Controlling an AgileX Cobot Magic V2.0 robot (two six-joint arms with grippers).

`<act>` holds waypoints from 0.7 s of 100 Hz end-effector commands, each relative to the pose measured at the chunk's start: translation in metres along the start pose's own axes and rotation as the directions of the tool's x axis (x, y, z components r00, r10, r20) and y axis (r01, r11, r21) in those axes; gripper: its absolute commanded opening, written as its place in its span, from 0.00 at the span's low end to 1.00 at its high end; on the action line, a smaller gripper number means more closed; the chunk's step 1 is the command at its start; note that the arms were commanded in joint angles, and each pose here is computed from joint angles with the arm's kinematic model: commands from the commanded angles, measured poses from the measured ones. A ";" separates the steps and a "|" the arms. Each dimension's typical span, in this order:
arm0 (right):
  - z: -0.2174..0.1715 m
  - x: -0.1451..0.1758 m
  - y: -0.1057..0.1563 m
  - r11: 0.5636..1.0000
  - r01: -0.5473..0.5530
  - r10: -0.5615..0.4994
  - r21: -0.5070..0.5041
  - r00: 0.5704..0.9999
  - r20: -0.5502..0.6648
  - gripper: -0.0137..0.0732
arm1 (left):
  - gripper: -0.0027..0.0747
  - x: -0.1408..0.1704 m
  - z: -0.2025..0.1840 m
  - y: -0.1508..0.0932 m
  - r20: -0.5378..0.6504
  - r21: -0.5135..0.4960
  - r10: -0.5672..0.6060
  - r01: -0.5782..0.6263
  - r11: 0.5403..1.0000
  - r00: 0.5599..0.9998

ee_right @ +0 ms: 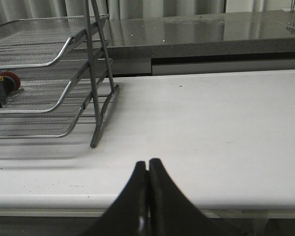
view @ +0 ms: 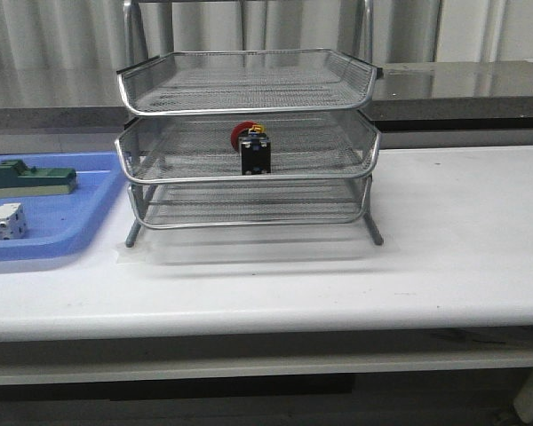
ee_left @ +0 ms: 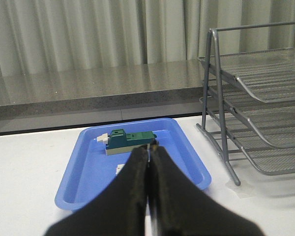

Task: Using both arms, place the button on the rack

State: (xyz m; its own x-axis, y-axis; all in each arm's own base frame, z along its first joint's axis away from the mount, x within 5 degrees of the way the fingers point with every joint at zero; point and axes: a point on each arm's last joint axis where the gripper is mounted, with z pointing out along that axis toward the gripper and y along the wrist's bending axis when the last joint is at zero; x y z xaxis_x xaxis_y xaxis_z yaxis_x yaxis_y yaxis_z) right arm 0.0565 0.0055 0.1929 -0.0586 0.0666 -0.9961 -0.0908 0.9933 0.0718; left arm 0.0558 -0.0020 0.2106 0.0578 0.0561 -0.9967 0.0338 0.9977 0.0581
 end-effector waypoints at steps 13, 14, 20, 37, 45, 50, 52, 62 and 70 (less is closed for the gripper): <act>-0.003 -0.015 0.001 1.000 0.013 -0.013 0.001 0.992 0.124 0.09 | 0.01 0.008 -0.001 -0.001 0.067 0.000 -0.007 0.007 1.000 0.998; -0.003 -0.015 0.001 1.000 0.013 -0.013 0.001 0.992 0.124 0.09 | 0.01 0.008 -0.001 -0.001 0.067 0.000 -0.007 0.007 1.000 0.998; -0.003 -0.015 0.001 1.000 0.013 -0.013 0.001 0.992 0.124 0.09 | 0.01 0.009 -0.001 -0.001 0.063 0.000 -0.007 0.007 1.000 0.998; -0.003 -0.015 0.001 1.000 0.013 -0.013 0.001 0.992 0.124 0.09 | 0.01 0.009 -0.001 -0.001 0.057 0.000 -0.007 0.007 1.000 0.998; -0.003 -0.015 0.001 1.000 0.013 -0.013 0.001 0.992 0.124 0.09 | 0.01 0.009 -0.001 -0.001 0.057 0.000 -0.010 0.010 1.000 0.998; -0.003 -0.015 0.001 1.000 0.013 -0.013 0.001 0.992 0.124 0.09 | 0.01 0.009 -0.001 -0.001 0.057 0.000 -0.014 0.014 1.000 0.998; -0.003 -0.015 0.001 1.000 0.013 -0.013 0.001 0.992 0.124 0.09 | 0.01 0.009 -0.001 -0.001 0.057 0.000 -0.014 0.014 1.000 0.998; -0.003 -0.015 0.001 1.000 0.013 -0.013 0.001 0.992 0.124 0.09 | 0.01 0.009 -0.001 -0.001 0.057 0.000 -0.015 0.015 1.000 0.998; -0.003 -0.015 0.001 1.000 0.013 -0.013 0.001 0.992 0.124 0.09 | 0.01 0.009 -0.001 -0.001 0.057 0.000 -0.015 0.015 1.000 0.998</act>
State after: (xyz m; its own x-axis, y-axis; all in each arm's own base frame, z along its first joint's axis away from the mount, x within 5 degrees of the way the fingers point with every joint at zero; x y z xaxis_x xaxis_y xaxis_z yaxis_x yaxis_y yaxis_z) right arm 0.0565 0.0055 0.1929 -0.0586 0.0666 -0.9961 -0.0908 0.9933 0.0718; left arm 0.0558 -0.0020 0.2108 0.0595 0.0561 -0.9967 0.0338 0.9977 0.0581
